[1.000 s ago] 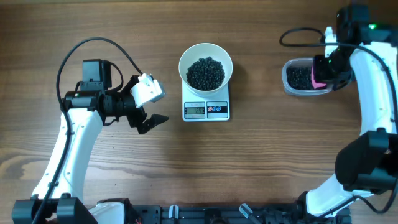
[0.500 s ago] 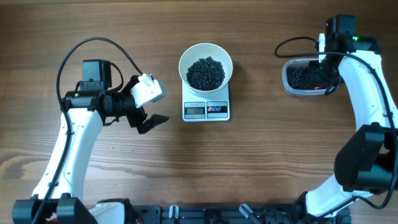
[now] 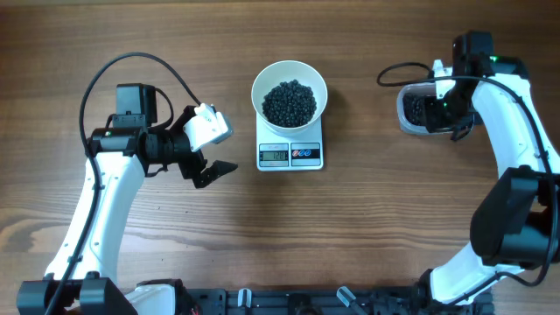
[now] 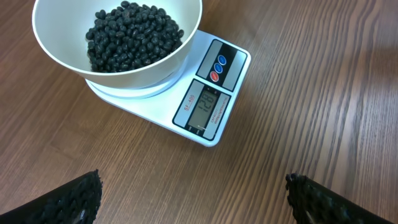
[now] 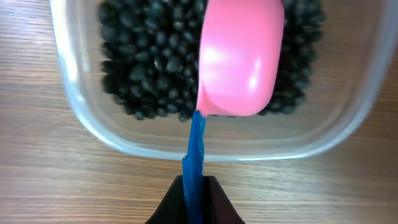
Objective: Scoop item into bowl and weigh 150g on scale
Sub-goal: 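Move the pink scoop back into the bean tub and scoop beans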
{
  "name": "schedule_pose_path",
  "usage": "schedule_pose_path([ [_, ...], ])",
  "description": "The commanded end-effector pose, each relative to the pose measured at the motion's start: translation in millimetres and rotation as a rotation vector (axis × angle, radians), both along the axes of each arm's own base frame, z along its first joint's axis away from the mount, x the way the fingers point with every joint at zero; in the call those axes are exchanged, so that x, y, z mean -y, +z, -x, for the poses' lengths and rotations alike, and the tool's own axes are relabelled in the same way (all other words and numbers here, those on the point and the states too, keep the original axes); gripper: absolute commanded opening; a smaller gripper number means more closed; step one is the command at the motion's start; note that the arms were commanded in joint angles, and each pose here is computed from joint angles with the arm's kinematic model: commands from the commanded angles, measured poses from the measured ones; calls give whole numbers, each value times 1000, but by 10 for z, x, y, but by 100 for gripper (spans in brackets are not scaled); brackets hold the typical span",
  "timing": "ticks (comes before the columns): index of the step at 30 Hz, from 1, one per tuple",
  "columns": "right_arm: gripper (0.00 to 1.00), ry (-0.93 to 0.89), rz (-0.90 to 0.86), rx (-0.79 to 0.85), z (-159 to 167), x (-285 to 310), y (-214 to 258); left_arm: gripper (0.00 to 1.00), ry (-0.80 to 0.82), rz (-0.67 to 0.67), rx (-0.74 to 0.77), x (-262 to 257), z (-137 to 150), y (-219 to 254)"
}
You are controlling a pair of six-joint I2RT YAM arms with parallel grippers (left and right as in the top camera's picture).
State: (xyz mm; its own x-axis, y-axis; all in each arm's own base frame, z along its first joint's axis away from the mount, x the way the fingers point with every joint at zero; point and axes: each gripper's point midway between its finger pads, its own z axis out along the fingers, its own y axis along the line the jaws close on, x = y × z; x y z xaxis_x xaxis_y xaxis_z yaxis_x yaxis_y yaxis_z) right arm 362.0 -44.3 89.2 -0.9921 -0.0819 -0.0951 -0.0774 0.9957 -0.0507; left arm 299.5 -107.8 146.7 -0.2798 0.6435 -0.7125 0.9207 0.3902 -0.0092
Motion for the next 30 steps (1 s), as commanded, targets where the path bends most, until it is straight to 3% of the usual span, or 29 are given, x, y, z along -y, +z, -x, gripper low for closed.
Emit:
schedule_pose_path([
  [1, 4, 33, -160, -52, 70, -304, -181, 100, 5, 6, -3, -2, -15, 11],
  [23, 4, -246, -483, 57, -47, 55, 67, 100, 5, 6, -3, -2, -15, 11],
  [30, 4, -246, -492, 52, -38, 38, 70, 100, 5, 6, -3, -2, -15, 11],
])
